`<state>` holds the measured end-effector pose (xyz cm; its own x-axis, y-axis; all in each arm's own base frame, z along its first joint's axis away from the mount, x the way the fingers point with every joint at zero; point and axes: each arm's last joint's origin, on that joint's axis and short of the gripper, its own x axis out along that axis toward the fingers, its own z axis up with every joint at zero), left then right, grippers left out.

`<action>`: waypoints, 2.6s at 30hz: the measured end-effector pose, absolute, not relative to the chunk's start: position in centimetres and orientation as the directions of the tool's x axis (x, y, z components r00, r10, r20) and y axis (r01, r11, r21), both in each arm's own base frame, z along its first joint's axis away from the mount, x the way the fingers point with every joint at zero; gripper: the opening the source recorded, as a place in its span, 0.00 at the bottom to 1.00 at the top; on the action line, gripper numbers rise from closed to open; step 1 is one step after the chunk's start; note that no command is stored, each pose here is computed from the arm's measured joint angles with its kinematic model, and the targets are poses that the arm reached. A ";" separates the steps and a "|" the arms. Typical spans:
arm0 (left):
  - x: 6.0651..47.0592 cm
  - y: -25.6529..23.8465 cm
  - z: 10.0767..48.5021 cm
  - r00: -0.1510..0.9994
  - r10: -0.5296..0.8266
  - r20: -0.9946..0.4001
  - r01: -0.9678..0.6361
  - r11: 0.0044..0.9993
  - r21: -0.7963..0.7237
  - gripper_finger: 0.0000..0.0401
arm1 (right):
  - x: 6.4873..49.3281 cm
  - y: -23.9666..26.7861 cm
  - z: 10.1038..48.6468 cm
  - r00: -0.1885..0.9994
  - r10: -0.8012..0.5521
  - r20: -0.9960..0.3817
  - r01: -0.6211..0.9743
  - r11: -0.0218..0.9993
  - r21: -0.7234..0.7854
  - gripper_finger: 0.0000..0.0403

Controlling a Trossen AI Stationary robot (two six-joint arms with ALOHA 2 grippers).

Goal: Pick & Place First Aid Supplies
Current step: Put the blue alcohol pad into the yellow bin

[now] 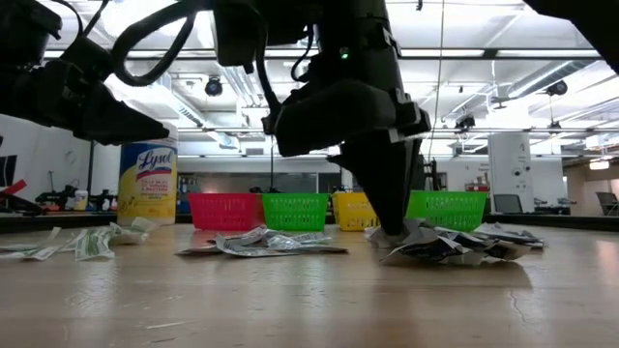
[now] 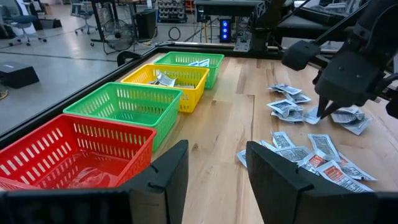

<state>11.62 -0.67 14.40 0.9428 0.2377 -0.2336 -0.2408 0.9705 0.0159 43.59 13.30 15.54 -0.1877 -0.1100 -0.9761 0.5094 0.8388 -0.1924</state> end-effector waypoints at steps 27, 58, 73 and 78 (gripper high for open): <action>11.6 -0.7 14.4 0.943 0.238 -0.234 -0.241 0.970 0.016 0.39 | 40.9 11.0 32.9 0.239 0.033 -0.970 0.547 0.821 0.163 0.02; 11.6 -0.7 14.4 0.943 0.238 -0.234 -0.243 0.970 0.008 0.39 | 36.9 -2.3 41.3 0.370 -0.597 -0.712 0.512 0.770 -0.380 0.02; 11.6 -0.7 14.4 0.943 0.237 -0.234 -0.252 0.967 -0.034 0.39 | 36.9 -11.1 35.2 0.130 -0.566 -0.814 0.567 0.716 -0.408 0.02; 11.6 -0.7 14.4 0.943 0.238 -0.234 -0.252 0.967 -0.035 0.39 | 37.5 -12.0 31.9 0.133 -0.505 -0.853 0.571 0.742 -0.351 0.02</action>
<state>11.62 -0.67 14.39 0.9427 0.2377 -0.2343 -0.2524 0.9670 -0.0346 37.54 -12.00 31.88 0.1330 -0.5051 -0.8528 0.5707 0.7425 -0.3508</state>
